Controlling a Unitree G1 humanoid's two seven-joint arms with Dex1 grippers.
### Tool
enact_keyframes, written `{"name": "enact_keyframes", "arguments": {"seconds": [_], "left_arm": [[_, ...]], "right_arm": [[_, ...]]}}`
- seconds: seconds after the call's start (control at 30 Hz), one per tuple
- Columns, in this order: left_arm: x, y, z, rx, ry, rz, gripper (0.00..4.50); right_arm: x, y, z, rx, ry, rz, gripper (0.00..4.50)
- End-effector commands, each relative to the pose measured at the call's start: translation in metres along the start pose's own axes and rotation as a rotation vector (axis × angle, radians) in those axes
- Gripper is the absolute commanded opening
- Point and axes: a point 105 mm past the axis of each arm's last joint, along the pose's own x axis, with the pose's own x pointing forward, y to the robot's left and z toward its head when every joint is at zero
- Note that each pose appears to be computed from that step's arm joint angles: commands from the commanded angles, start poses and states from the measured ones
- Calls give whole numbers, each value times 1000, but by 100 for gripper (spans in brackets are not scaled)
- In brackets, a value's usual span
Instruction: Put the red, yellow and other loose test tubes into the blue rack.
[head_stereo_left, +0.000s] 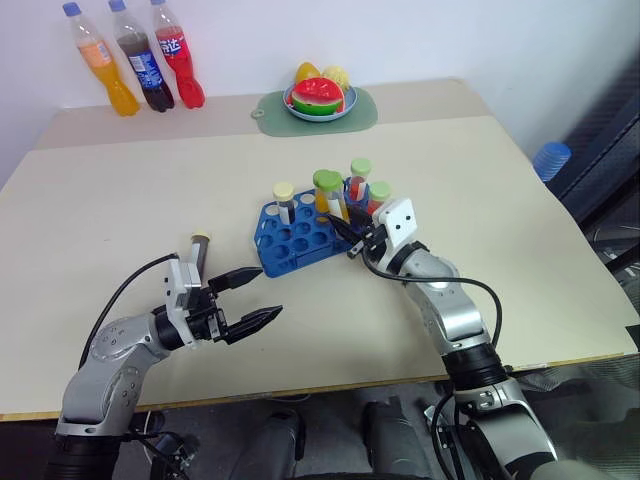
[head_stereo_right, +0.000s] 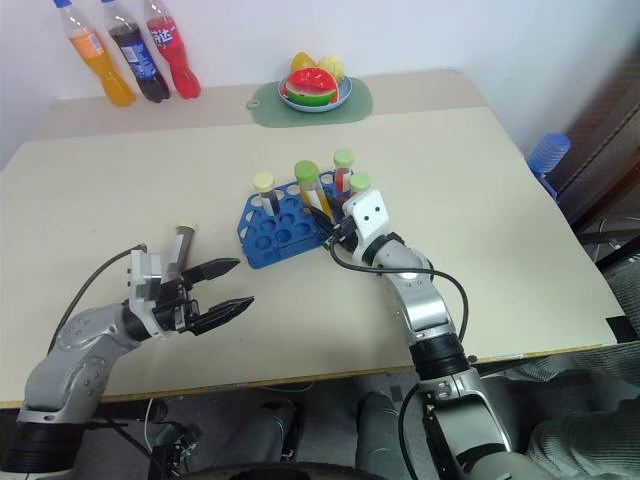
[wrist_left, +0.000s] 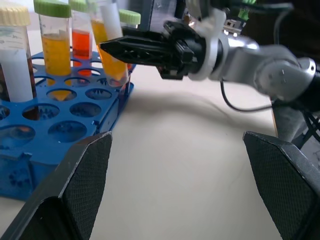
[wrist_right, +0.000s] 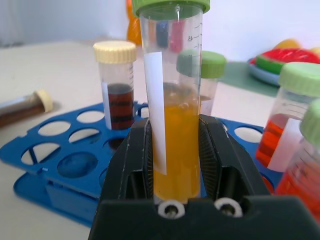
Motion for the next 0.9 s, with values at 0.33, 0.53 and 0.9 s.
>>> {"name": "enact_keyframes", "arguments": {"seconds": [0.33, 0.53, 0.9], "left_arm": [[4, 0, 6, 23, -19, -20, 433], [0, 0, 8, 30, -17, -5, 433], [-2, -1, 7, 28, -13, 4, 433]], "right_arm": [[10, -13, -4, 12, -59, -88, 77], [11, -3, -10, 38, -66, -80, 77], [4, 9, -14, 42, -58, -59, 77]]}}
